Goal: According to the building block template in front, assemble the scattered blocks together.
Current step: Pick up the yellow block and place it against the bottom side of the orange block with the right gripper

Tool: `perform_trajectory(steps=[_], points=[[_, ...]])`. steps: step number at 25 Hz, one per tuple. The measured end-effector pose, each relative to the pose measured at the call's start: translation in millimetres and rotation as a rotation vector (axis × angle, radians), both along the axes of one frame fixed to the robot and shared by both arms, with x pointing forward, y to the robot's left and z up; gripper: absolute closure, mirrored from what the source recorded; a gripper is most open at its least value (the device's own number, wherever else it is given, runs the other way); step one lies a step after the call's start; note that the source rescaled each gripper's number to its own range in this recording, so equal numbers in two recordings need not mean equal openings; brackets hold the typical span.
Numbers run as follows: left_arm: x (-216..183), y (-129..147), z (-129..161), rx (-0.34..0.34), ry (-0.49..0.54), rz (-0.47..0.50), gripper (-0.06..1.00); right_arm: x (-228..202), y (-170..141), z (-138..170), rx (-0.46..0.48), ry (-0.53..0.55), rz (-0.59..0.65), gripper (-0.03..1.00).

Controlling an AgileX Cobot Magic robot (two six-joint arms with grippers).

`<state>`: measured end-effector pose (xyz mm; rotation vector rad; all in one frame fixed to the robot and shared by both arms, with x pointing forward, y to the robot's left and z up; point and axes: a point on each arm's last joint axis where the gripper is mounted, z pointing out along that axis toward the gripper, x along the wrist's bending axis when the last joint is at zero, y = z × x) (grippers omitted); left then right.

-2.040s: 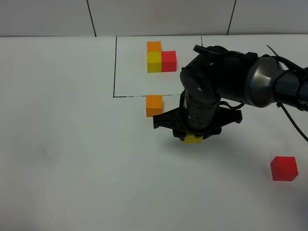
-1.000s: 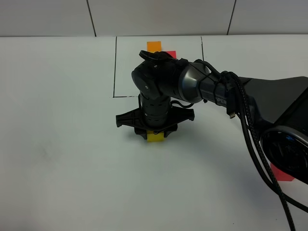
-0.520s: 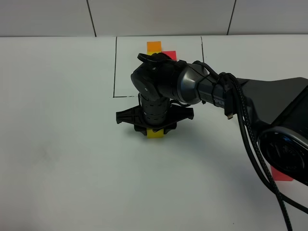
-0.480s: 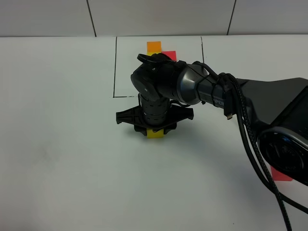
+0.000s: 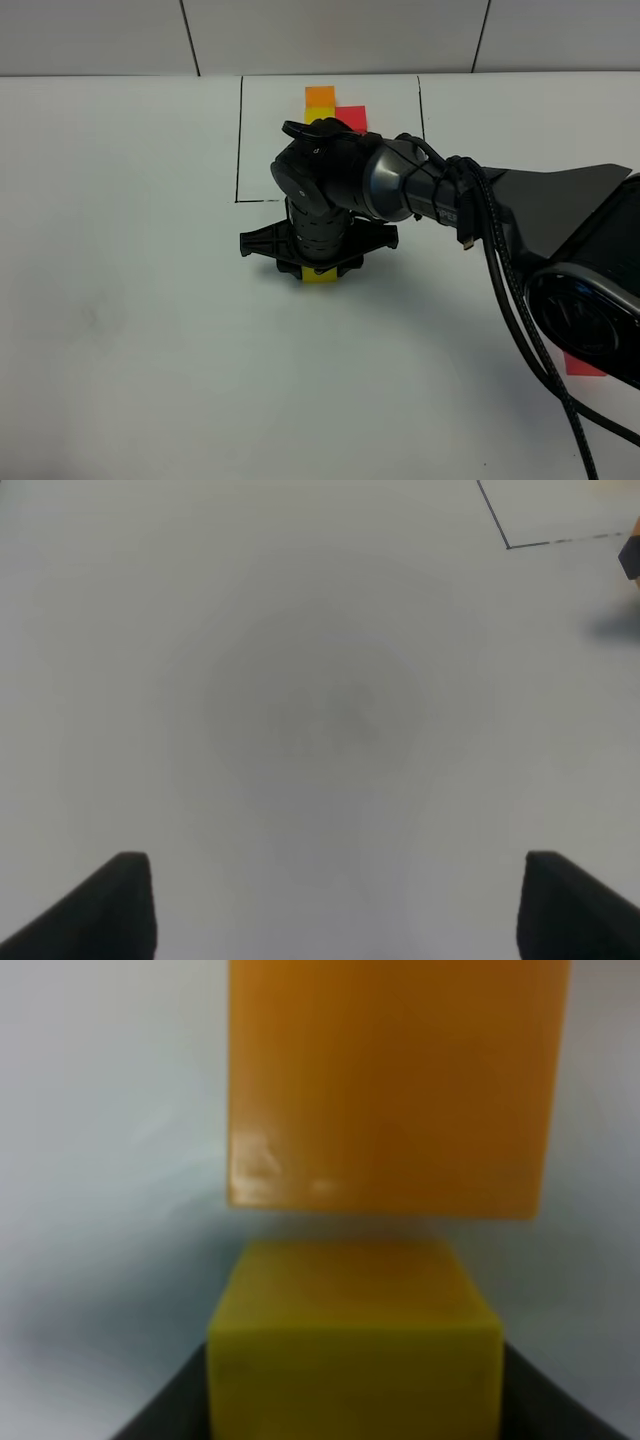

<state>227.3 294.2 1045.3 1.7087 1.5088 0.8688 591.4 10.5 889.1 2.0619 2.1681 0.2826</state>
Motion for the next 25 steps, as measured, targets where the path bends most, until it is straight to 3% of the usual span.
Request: perform_trajectory(steps=[25], points=[[0.0, 0.0, 0.0, 0.0, 0.0, 0.0, 0.23, 6.0, -4.9, -1.4, -0.005, -0.023, -0.029, 0.96]])
